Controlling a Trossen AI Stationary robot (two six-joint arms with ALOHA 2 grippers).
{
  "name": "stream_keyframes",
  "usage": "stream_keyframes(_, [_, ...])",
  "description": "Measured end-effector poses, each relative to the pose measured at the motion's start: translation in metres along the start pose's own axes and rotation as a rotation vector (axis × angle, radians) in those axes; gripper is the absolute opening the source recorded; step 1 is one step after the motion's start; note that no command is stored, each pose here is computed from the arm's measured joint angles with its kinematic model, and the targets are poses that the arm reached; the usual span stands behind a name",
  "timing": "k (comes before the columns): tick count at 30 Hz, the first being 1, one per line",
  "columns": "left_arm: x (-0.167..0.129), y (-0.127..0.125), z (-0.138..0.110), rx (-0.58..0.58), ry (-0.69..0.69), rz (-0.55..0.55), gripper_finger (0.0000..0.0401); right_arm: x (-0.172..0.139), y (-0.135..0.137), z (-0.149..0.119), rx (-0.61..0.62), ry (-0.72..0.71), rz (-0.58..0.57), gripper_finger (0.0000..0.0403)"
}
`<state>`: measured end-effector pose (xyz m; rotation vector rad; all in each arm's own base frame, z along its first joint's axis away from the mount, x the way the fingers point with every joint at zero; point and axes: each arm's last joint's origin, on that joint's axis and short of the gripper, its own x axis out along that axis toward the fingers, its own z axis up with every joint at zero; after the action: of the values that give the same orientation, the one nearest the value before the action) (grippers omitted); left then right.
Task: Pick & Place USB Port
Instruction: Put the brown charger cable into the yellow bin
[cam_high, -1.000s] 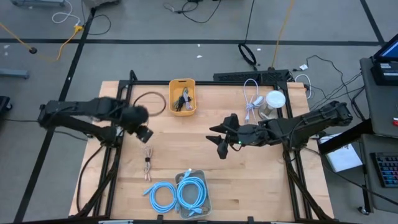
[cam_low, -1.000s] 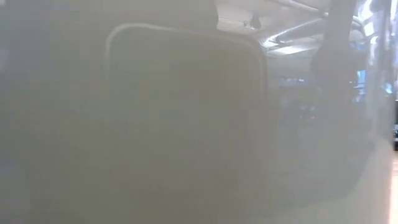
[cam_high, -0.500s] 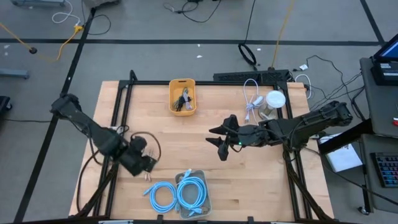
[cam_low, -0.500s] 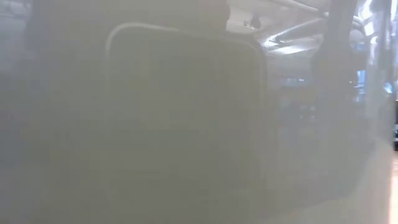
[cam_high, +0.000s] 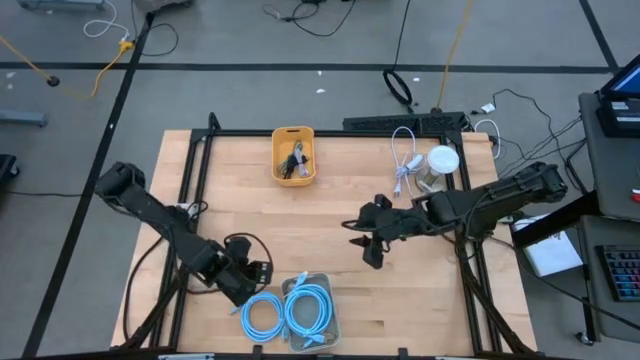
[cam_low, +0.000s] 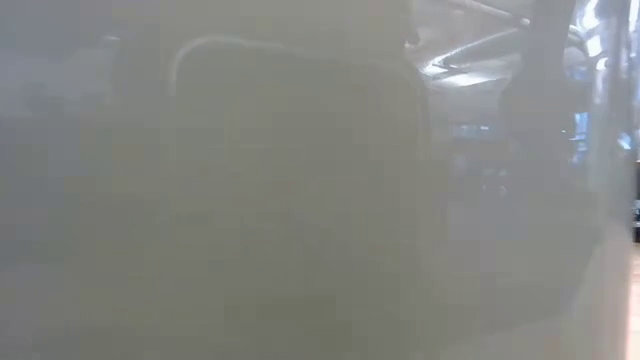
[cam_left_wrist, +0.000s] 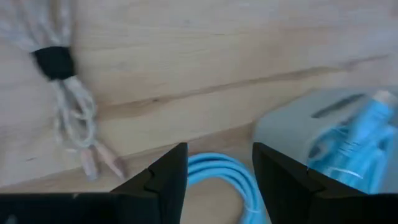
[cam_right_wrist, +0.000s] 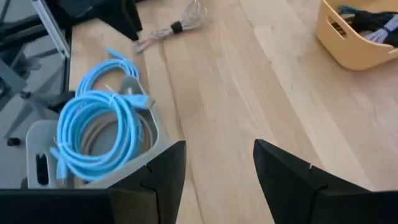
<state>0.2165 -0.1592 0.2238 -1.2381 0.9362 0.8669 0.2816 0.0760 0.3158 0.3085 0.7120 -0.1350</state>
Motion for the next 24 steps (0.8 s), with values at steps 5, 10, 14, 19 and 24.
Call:
stream_keyframes(5, [0.014,0.011,-0.002,-0.047,-0.008,0.145,0.0181,-0.013,0.004,0.002,-0.023,-0.041,0.039,0.0180])
stream_keyframes(10, [0.029,0.017,-0.002,-0.064,0.038,0.239,0.0208,-0.019,0.006,0.007,-0.047,-0.098,0.068,0.0180])
stream_keyframes(14, [0.041,0.026,0.002,-0.086,0.028,0.298,0.0232,-0.022,0.007,0.009,-0.055,-0.126,0.085,0.0180])
stream_keyframes(19, [0.050,0.040,0.008,-0.086,0.039,0.377,0.0239,-0.022,0.009,0.011,-0.059,-0.144,0.098,0.0180])
stream_keyframes(24, [0.058,0.054,0.012,-0.060,0.029,0.420,0.0223,-0.023,0.012,0.010,-0.063,-0.148,0.112,0.0180])
